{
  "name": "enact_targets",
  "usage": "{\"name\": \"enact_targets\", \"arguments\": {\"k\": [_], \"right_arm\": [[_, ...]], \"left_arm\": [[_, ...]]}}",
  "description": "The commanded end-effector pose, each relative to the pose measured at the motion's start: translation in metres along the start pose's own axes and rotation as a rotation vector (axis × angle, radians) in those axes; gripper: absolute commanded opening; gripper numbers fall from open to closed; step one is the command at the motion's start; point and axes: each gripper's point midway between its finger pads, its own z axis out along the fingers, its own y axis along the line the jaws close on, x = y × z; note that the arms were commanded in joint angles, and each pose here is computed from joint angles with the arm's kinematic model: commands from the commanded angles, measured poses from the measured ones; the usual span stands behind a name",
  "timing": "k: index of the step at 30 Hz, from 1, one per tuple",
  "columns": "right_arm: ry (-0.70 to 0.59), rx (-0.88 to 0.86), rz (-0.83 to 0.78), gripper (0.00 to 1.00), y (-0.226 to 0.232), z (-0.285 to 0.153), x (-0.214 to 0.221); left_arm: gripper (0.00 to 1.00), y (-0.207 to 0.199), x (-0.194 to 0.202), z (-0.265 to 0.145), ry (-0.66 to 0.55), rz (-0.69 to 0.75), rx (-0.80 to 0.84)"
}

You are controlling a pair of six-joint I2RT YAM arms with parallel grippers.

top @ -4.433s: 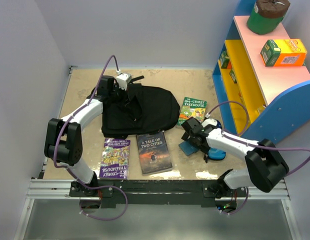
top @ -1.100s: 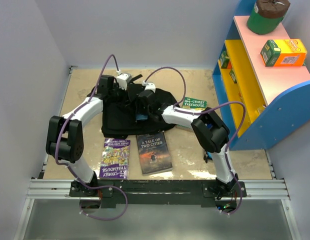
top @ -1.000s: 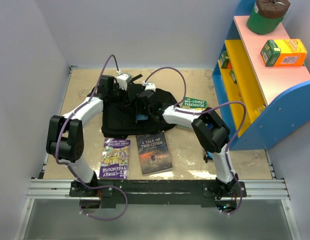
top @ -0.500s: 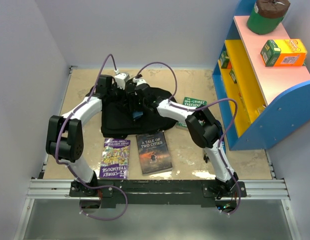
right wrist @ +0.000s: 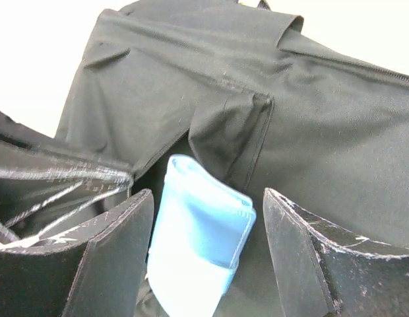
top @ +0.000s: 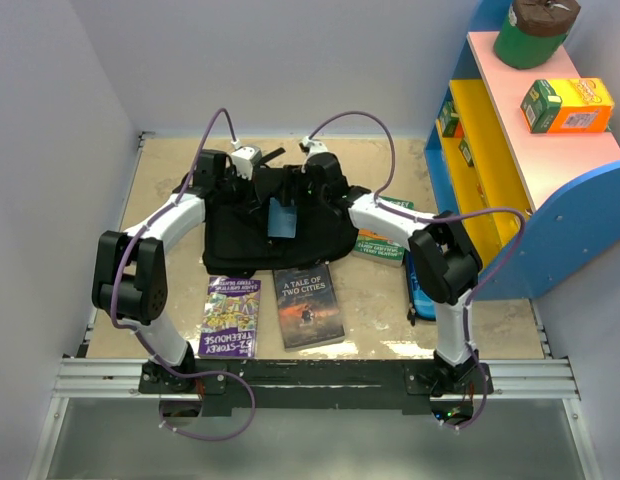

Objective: Pack the student bag
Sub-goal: Place the personal item in the student bag.

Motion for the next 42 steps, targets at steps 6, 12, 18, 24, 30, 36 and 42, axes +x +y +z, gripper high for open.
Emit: {"name": "enact_targets", "arguments": {"k": [6,12,18,24,30,36,42], "right_arm": [[-0.004,-0.028,-0.021,0.64,0.001,-0.030,0.014],[0.013,-0.051,0.016,0.59,-0.004,-0.040,0.036],[0.013,-0.064,0.059,0.39,0.001,-0.028,0.034],[-0.003,-0.085,0.090,0.26,0.011,-0.019,0.027],[0.014,-0.086,0.082,0.15,0.020,-0.009,0.035],[0.030,-0.091,0.067,0.08,0.038,0.012,0.040],[0.004,-0.127,0.065,0.06,0.064,0.031,0.023]], "left_arm": [[0.00,-0.010,-0.012,-0.003,-0.024,-0.003,0.039],[0.00,-0.009,-0.009,-0.001,-0.017,-0.006,0.038],[0.00,-0.010,-0.012,-0.003,-0.025,-0.001,0.033],[0.00,-0.008,-0.011,-0.002,-0.021,-0.004,0.030],[0.00,-0.009,-0.011,0.001,-0.019,-0.008,0.036],[0.00,-0.009,-0.012,0.001,-0.021,-0.013,0.038],[0.00,-0.010,-0.012,0.001,-0.021,-0.015,0.041]]}}
